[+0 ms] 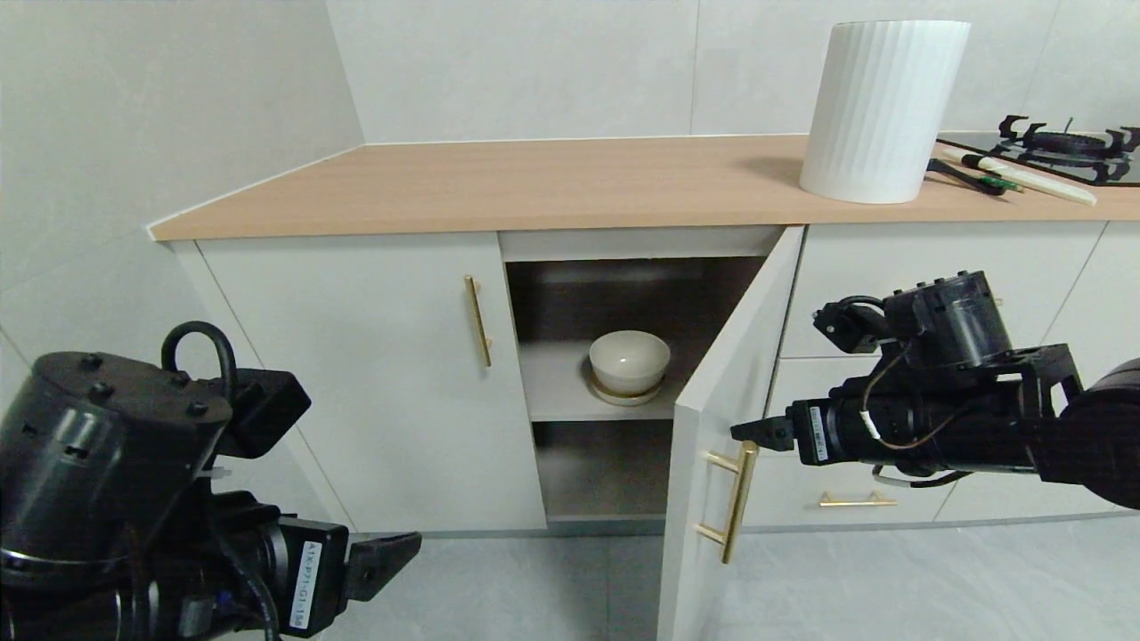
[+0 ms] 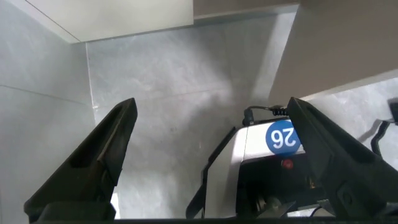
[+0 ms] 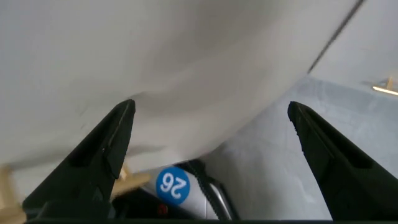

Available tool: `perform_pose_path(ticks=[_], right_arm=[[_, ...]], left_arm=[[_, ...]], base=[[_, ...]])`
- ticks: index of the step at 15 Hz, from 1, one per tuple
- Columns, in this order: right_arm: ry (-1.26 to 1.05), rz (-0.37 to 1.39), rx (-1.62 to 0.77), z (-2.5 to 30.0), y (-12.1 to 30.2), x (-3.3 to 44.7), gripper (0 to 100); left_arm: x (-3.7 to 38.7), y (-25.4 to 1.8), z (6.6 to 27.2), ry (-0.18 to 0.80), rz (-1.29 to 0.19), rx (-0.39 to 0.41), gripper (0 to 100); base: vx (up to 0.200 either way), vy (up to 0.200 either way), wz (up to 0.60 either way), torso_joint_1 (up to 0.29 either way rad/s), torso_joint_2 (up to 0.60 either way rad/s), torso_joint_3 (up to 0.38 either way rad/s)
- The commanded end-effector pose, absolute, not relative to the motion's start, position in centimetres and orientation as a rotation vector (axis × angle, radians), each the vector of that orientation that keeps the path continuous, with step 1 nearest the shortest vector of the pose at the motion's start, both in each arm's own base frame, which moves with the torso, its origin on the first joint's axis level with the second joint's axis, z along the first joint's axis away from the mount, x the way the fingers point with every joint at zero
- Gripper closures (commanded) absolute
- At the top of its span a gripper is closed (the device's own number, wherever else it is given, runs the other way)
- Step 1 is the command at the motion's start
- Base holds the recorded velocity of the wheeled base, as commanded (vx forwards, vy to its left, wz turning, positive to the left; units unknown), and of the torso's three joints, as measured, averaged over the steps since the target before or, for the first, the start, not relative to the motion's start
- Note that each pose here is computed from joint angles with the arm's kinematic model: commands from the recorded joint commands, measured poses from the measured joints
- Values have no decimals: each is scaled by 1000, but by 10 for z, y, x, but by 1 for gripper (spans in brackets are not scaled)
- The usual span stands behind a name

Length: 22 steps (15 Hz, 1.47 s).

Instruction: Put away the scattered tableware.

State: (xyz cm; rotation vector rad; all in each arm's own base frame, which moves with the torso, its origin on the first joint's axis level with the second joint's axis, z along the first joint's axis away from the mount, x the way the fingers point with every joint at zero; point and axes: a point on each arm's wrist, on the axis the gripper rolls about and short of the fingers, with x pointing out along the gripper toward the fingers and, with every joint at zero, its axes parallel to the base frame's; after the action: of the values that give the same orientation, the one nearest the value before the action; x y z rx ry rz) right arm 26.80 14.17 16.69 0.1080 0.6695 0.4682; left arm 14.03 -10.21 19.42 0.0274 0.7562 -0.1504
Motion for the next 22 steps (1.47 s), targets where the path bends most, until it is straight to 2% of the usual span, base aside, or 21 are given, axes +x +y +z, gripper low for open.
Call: perform_pose_path(ticks=[1,9,15,22], right_arm=[[696,458,109,151,147,279,0],[675,430,225,134,159,298,0],[672,421,266,132,163,302,0],[645,416,301,129,166,308,0]], left_arm=[[139,-102,191,758,-165,44,0],[141,-103,191,748,-173,42,0],[142,-104,190,752,-171,45,0],[142,-104,191,748,-169,43,0]], base=[[0,0,0,0,0,0],[0,0,0,0,0,0],[200,0,0,4,2,3],[0,0,0,0,0,0]])
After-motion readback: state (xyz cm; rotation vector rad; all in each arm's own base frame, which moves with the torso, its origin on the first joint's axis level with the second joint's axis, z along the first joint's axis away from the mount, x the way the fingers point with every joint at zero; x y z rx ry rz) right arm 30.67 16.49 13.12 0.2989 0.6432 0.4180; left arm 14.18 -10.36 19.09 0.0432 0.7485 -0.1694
